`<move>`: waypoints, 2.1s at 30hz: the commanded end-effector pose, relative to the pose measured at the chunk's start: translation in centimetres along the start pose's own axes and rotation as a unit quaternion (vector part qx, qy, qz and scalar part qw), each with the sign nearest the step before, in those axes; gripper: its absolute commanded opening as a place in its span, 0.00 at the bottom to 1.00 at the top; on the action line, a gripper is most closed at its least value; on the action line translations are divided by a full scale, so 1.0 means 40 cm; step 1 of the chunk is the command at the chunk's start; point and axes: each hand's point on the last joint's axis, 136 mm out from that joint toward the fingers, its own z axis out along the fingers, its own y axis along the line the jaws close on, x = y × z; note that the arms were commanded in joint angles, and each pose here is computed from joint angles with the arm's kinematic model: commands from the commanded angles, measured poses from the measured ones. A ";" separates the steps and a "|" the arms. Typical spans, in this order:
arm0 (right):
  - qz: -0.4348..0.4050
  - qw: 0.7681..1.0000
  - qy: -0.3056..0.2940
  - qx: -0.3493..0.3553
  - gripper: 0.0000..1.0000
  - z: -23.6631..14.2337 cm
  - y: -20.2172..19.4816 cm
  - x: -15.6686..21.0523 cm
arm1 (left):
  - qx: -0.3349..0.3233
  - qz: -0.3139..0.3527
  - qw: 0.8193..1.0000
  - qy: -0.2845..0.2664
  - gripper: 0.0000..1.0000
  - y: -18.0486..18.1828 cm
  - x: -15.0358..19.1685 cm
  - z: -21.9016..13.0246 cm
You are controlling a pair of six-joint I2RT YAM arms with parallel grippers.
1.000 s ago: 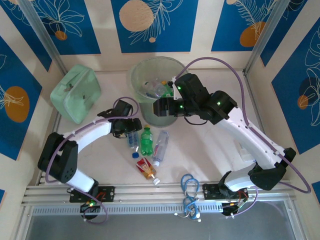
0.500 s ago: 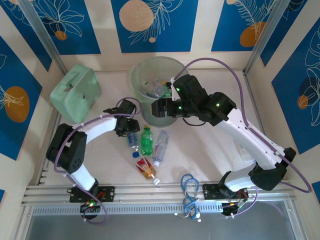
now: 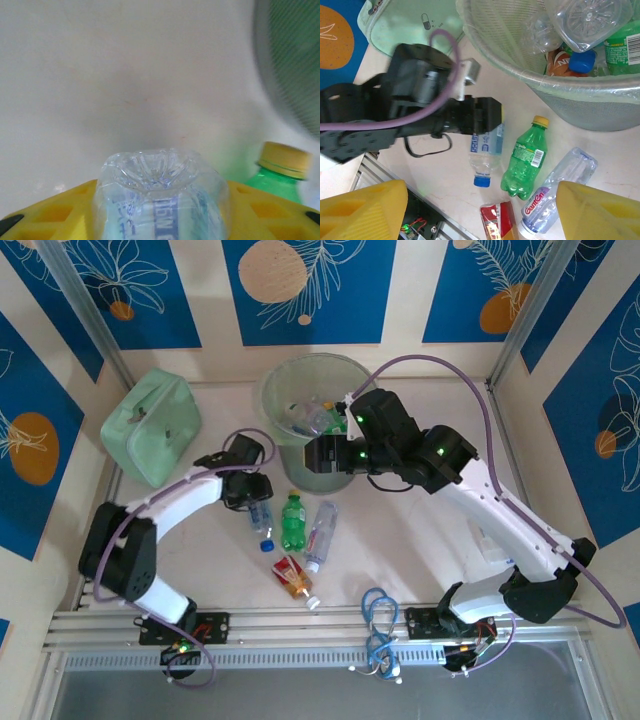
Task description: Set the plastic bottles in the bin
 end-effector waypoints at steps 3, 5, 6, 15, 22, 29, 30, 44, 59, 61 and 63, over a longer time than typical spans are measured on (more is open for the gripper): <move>0.009 0.999 -0.015 -0.031 0.78 -0.017 0.030 -0.013 | 0.052 -0.066 0.994 -0.067 0.49 0.014 -0.074 -0.162; 0.015 0.999 -0.013 -0.051 0.78 -0.018 0.046 -0.018 | 0.096 -0.089 0.986 -0.098 0.50 -0.004 -0.107 -0.231; 0.019 0.998 -0.012 -0.063 0.78 -0.019 0.056 -0.023 | 0.124 -0.103 0.980 -0.116 0.50 -0.017 -0.126 -0.271; 0.064 0.981 0.007 -0.182 0.79 -0.028 0.141 -0.070 | 0.319 -0.182 0.902 -0.226 0.49 -0.124 -0.265 -0.569; 0.065 0.977 0.009 -0.203 0.97 -0.022 0.174 -0.114 | 0.503 -0.233 0.802 -0.224 0.48 -0.236 -0.337 -0.678; 0.101 0.975 0.013 -0.197 1.00 0.006 0.157 -0.180 | 0.602 -0.227 0.727 -0.238 0.48 -0.269 -0.356 -0.761; 0.104 0.972 0.011 -0.212 0.99 0.005 0.167 -0.190 | 0.607 -0.223 0.723 -0.245 0.48 -0.268 -0.356 -0.774; 0.121 0.950 0.031 -0.285 0.96 0.038 0.254 -0.231 | 0.669 -0.209 0.658 -0.274 0.47 -0.268 -0.356 -0.857; 0.120 0.940 0.027 -0.318 0.77 0.049 0.302 -0.262 | 0.665 -0.213 0.665 -0.265 0.47 -0.270 -0.346 -0.821; 0.120 0.940 0.028 -0.317 0.73 0.050 0.301 -0.266 | 0.658 -0.214 0.672 -0.264 0.47 -0.270 -0.346 -0.811; 0.119 0.941 0.027 -0.316 0.70 0.049 0.300 -0.266 | 0.649 -0.215 0.680 -0.263 0.49 -0.269 -0.345 -0.800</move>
